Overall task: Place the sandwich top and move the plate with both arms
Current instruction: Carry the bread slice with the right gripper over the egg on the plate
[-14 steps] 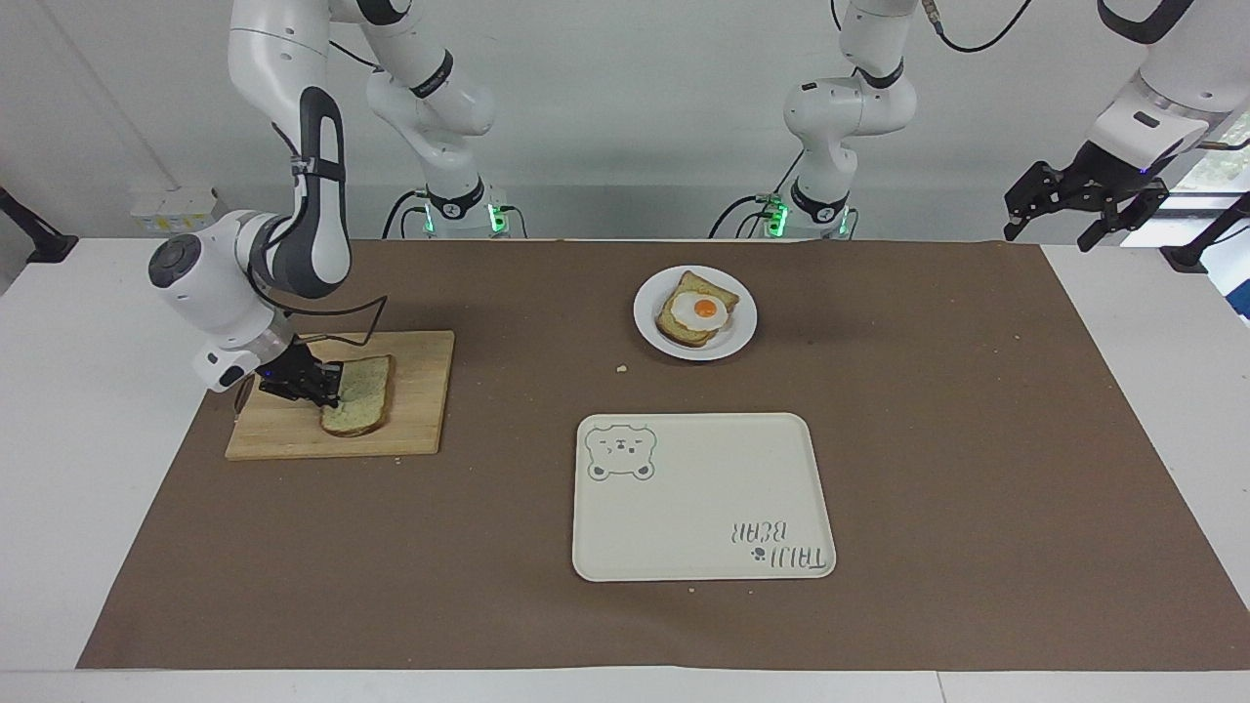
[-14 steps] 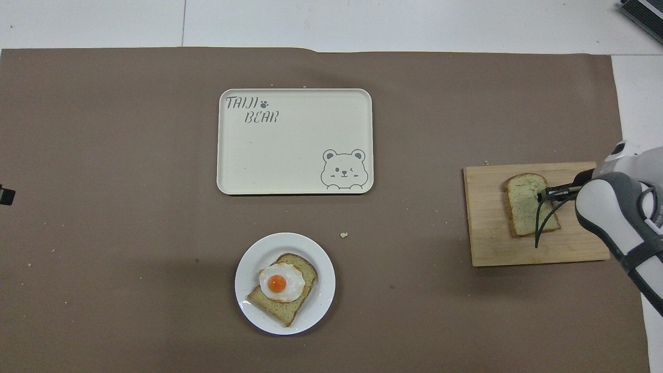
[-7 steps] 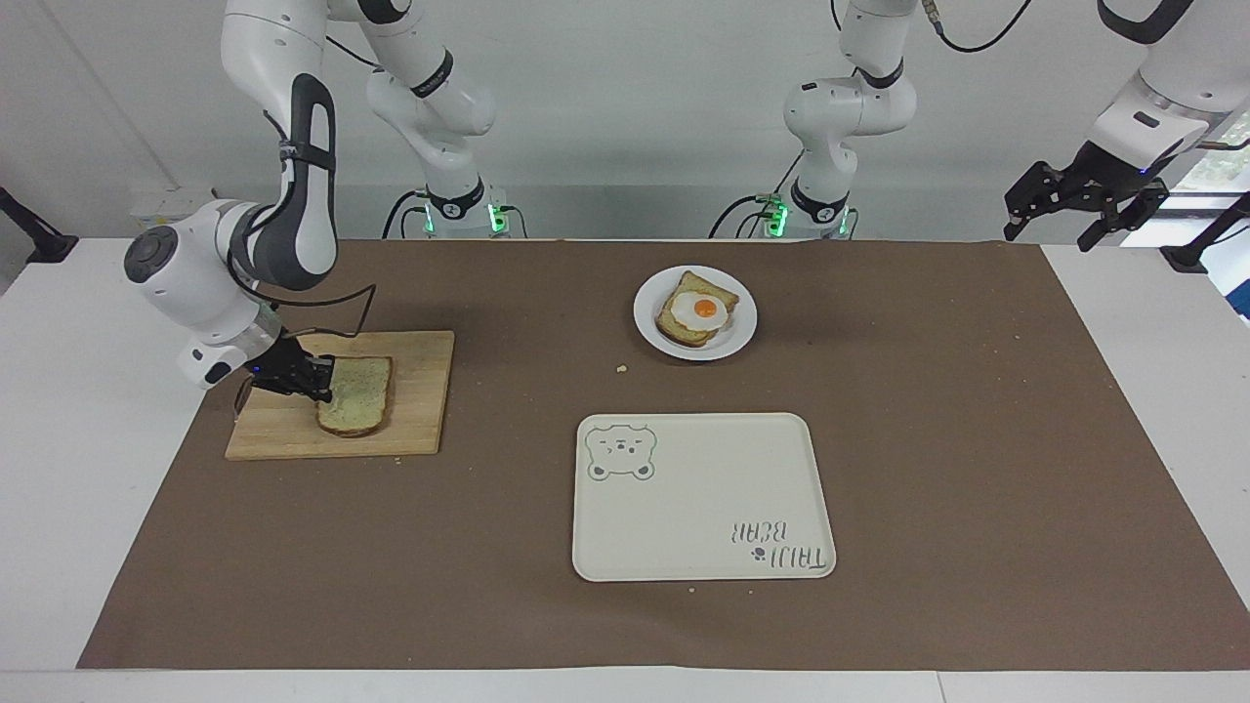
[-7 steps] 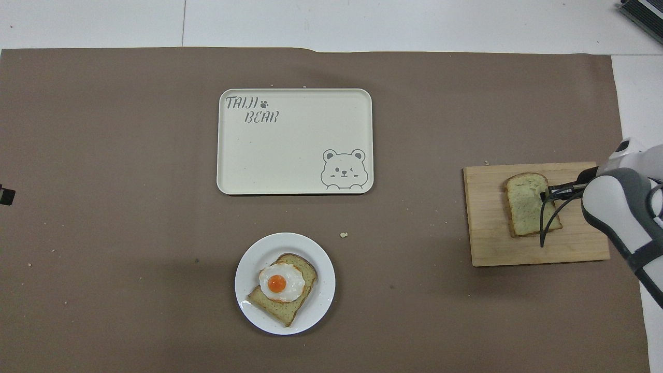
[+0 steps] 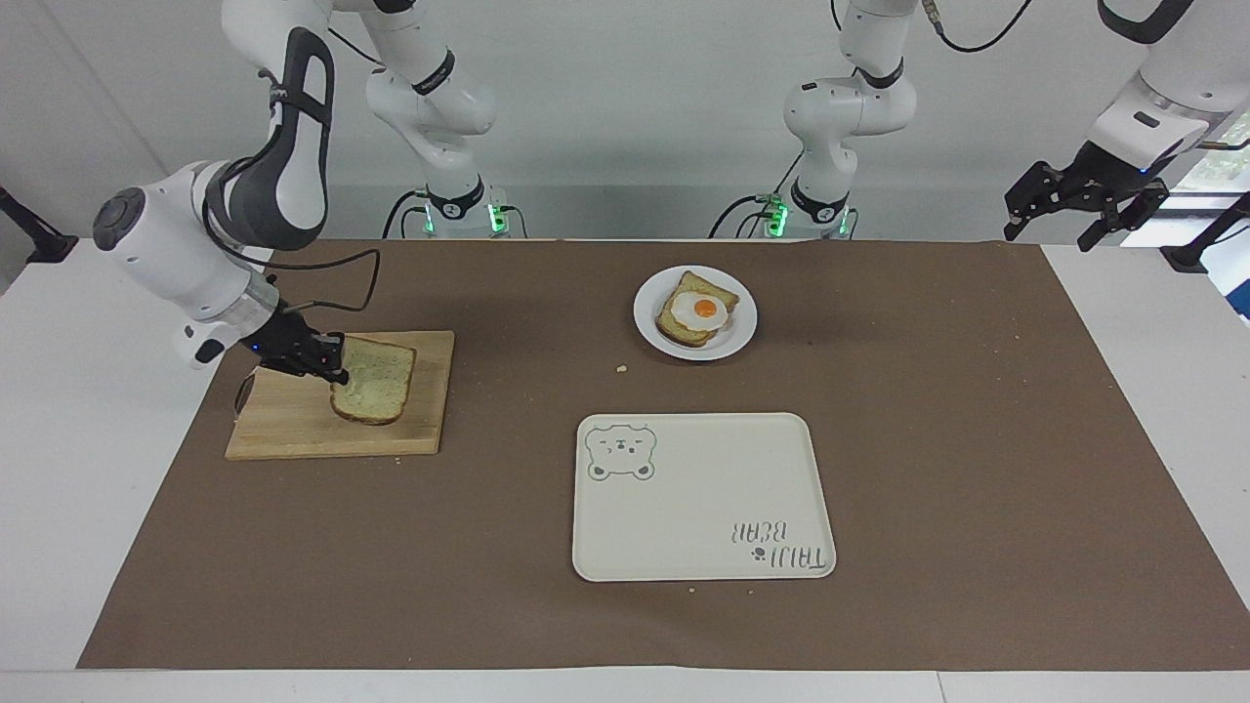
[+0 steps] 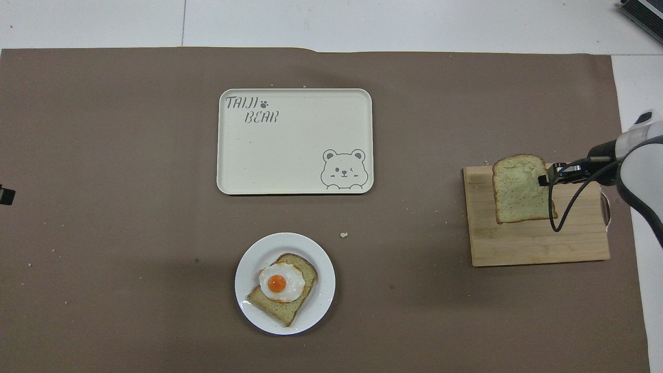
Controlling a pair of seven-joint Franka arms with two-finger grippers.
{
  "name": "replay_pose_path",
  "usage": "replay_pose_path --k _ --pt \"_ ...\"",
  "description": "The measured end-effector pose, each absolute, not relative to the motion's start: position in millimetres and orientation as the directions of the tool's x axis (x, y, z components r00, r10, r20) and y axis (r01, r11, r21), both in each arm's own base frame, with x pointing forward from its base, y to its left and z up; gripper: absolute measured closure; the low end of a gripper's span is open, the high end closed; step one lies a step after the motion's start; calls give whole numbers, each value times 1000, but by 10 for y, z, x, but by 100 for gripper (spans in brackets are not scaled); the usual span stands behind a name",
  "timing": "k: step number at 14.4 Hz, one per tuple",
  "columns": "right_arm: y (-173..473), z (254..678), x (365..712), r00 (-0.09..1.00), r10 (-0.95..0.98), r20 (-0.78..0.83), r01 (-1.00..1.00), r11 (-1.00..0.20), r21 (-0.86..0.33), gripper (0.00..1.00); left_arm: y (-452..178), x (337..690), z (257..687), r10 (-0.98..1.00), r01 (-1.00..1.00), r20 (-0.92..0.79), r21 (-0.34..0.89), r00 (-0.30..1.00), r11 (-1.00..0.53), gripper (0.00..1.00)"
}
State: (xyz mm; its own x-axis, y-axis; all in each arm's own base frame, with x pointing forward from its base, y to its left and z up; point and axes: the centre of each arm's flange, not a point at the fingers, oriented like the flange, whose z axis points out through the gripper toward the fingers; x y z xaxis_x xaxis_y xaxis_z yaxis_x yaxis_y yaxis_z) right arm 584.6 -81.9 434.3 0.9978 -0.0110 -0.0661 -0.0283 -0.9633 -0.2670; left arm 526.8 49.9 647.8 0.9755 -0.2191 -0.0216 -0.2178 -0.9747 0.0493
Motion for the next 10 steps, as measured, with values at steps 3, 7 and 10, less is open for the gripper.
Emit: replay_pose_path --k 3,7,10 --pt "-330 4649 5762 991 -78 -111 -106 -952 -285 92 499 5268 6478 -219 -218 -22 49 975 -975 0" --pt "244 4665 5638 970 -183 -159 -225 -925 -306 92 499 5268 6478 -219 -218 -22 49 975 -975 0" --pt "621 4512 5510 953 -240 -182 -287 -908 -306 92 499 5268 6478 -219 -218 -22 49 975 -975 0"
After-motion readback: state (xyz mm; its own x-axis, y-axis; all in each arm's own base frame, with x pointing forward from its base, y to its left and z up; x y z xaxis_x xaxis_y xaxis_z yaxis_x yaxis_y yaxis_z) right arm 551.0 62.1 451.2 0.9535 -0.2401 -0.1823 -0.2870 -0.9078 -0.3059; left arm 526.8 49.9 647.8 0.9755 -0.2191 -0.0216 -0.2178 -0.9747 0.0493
